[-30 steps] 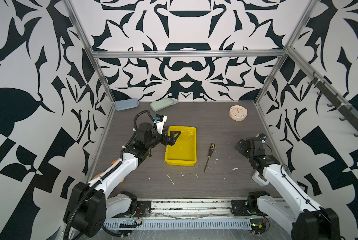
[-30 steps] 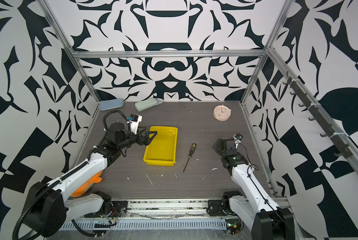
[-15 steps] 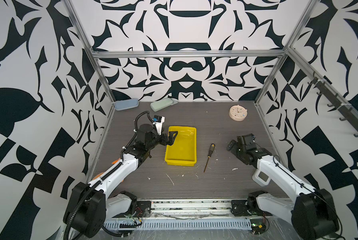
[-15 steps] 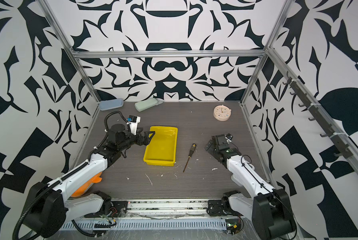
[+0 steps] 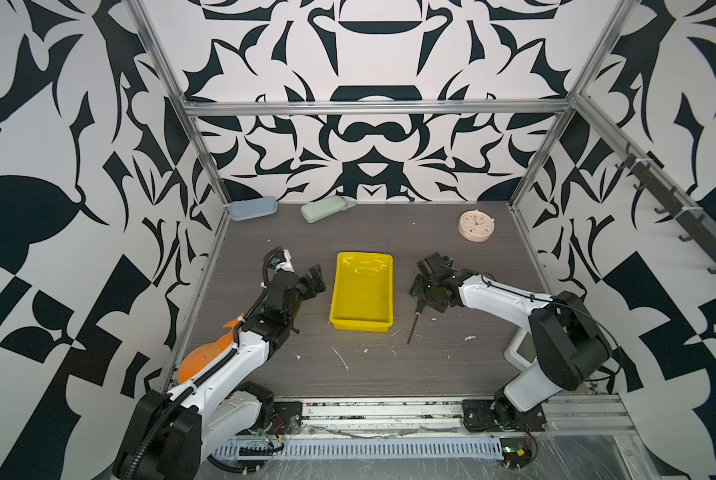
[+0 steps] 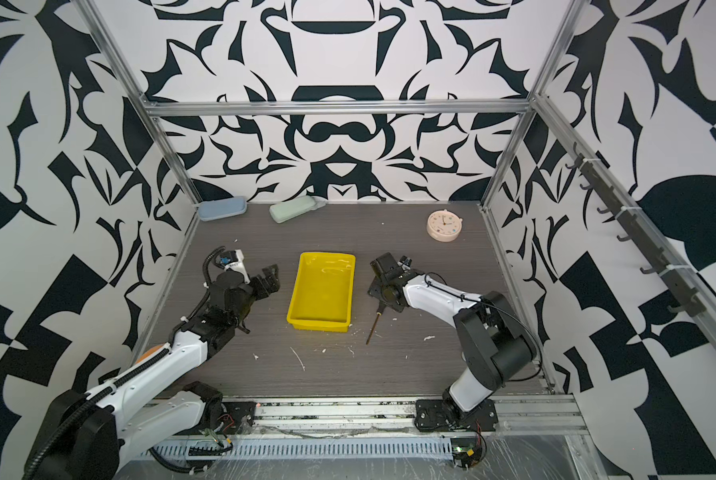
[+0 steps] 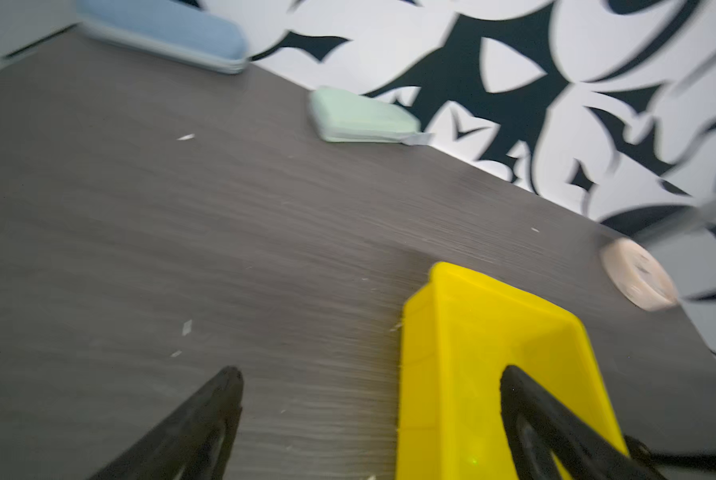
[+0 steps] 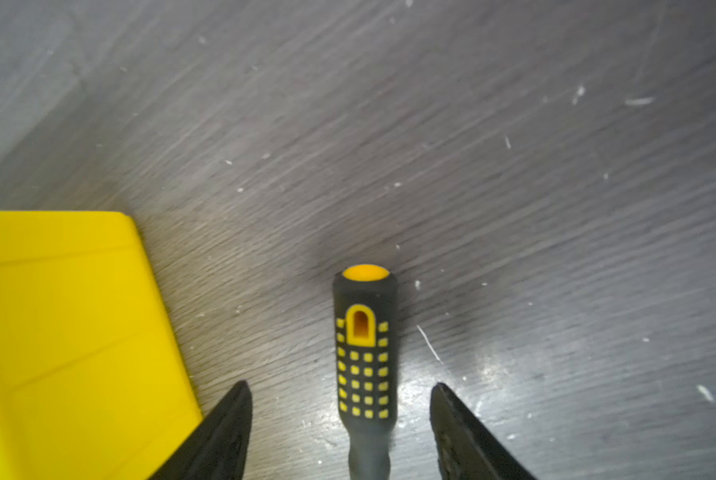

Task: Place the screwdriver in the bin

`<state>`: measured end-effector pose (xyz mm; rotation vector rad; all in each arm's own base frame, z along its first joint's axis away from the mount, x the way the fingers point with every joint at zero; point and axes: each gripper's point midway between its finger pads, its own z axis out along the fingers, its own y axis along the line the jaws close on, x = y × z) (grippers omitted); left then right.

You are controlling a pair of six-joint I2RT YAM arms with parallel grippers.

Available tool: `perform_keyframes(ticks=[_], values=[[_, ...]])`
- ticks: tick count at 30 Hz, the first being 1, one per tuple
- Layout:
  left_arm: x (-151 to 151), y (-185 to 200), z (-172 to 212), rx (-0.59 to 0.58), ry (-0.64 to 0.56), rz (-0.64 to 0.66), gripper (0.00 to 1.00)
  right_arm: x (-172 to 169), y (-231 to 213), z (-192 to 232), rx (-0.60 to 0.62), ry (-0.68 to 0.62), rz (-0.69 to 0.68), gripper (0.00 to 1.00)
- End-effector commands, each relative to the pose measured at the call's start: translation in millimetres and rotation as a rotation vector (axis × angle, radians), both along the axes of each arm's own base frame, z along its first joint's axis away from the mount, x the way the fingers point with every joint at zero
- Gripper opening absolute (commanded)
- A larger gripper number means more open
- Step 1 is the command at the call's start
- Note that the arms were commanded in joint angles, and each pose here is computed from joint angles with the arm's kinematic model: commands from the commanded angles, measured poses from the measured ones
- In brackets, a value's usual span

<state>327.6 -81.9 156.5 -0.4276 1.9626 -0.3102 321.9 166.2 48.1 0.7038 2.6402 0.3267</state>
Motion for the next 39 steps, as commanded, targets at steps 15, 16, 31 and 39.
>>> perform_keyframes(ticks=[15, 16, 31, 39], values=[[-3, 57, -38, -0.041, 0.05, 0.43, 0.99, -21, -2, -19, -0.036, 0.049, -0.036, 0.54], [-2, 58, -40, -0.03, 0.069, 0.442, 0.99, -21, 0, -21, -0.029, 0.058, -0.033, 0.51], [22, 26, -53, 0.041, 0.2, 0.279, 0.99, -29, 7, -44, -0.09, 0.146, -0.01, 0.32], [23, 17, -49, -0.038, 0.115, 0.232, 0.99, -23, -11, -12, -0.187, 0.079, -0.01, 0.19]])
